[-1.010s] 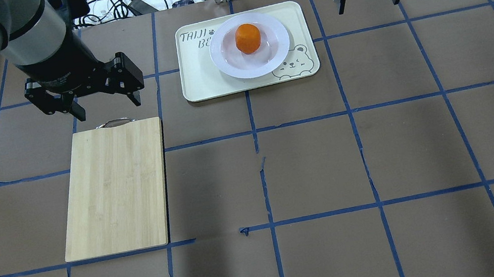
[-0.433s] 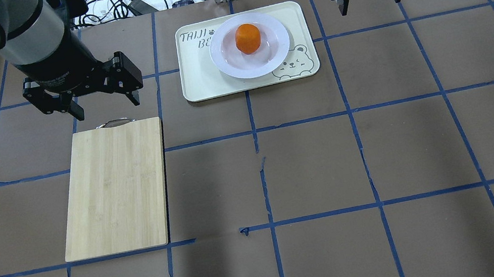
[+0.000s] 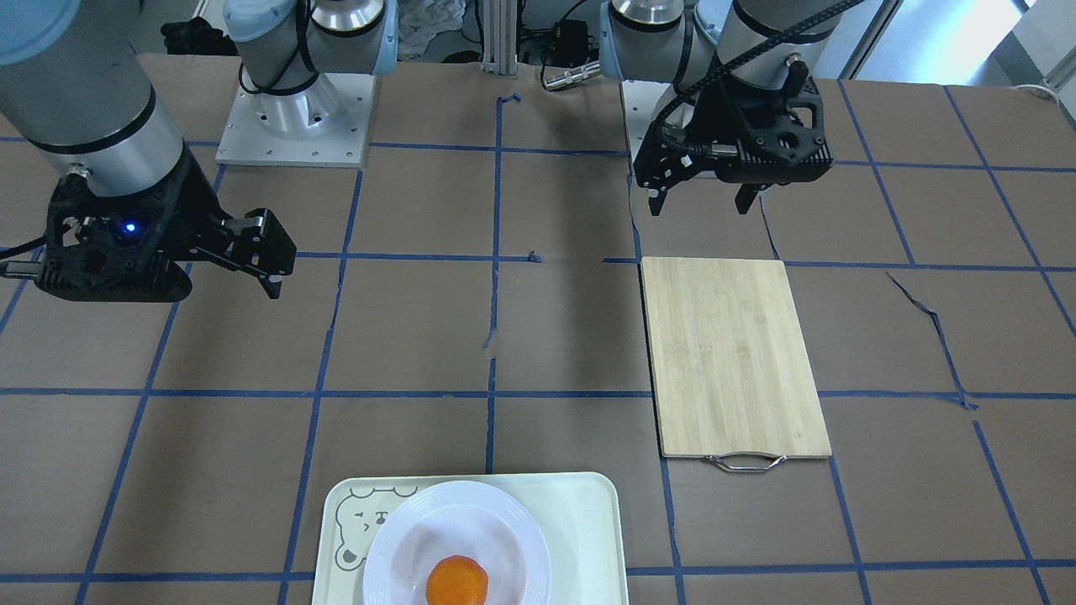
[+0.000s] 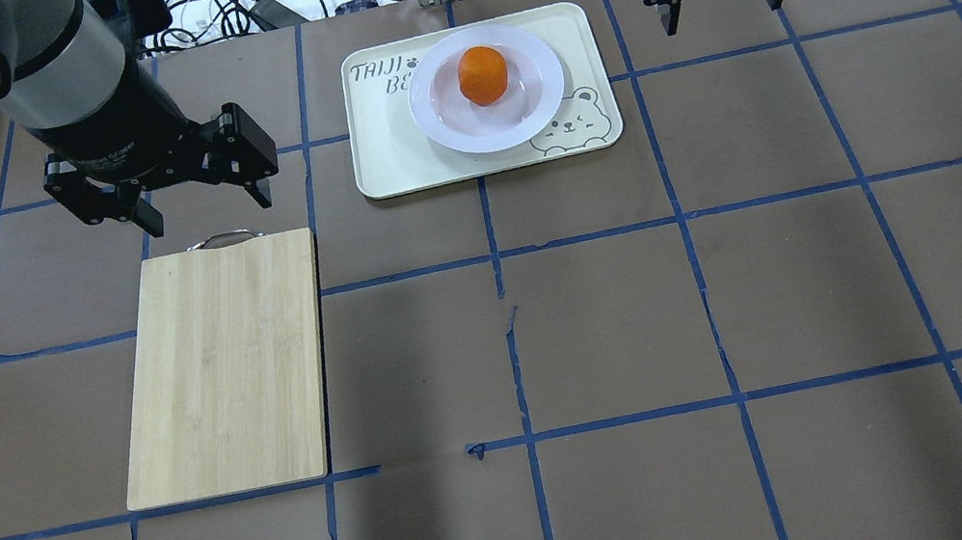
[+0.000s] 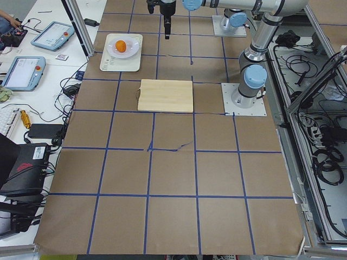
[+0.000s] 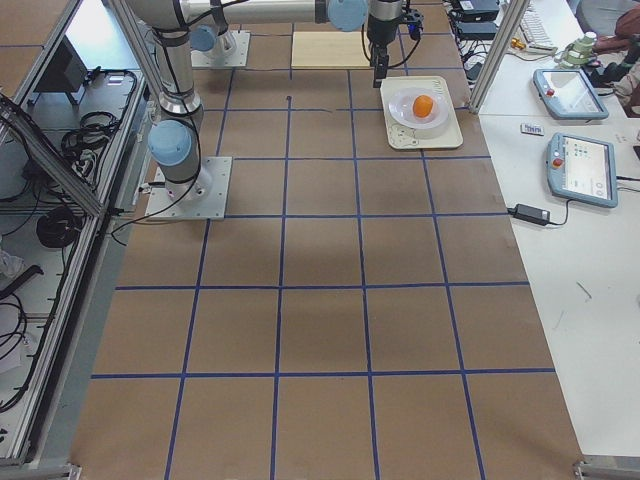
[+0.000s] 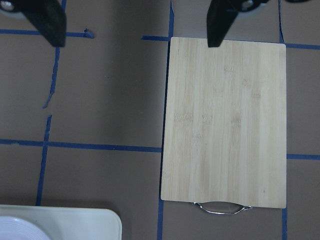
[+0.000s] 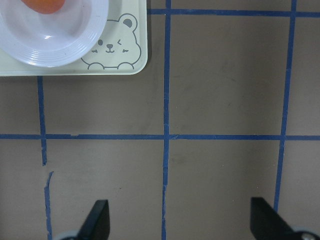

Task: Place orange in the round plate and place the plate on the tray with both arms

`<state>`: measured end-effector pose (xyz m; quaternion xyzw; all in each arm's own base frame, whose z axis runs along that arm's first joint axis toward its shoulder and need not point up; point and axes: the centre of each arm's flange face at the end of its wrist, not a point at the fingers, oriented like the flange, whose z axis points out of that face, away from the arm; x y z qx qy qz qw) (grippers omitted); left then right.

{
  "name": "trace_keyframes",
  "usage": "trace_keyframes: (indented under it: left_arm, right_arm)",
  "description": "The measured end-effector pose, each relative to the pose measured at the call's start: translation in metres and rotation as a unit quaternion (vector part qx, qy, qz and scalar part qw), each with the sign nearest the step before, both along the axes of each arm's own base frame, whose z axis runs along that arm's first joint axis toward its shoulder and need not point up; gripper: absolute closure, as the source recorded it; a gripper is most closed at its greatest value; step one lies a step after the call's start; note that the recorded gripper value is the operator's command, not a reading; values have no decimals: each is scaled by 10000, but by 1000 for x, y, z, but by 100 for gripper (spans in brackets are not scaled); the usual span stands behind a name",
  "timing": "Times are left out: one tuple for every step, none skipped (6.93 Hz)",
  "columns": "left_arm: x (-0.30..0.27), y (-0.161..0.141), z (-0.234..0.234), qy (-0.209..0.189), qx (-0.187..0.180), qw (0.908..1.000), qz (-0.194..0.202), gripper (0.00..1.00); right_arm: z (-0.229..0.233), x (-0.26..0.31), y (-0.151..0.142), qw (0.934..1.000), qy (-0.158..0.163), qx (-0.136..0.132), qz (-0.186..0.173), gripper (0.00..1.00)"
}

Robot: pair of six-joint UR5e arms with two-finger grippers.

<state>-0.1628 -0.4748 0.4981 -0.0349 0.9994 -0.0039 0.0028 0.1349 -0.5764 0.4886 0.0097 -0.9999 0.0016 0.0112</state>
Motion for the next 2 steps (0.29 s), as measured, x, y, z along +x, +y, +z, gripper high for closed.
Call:
trace_keyframes:
  left_arm:
    - [0,0,0,0,-3,10000,0,0]
    - [0,0,0,-1,-2,10000,0,0]
  right_arm:
    - [-7,0,2,10000,-4,57,-13,0]
    - [-13,0,4,10000,-5,88,-18,0]
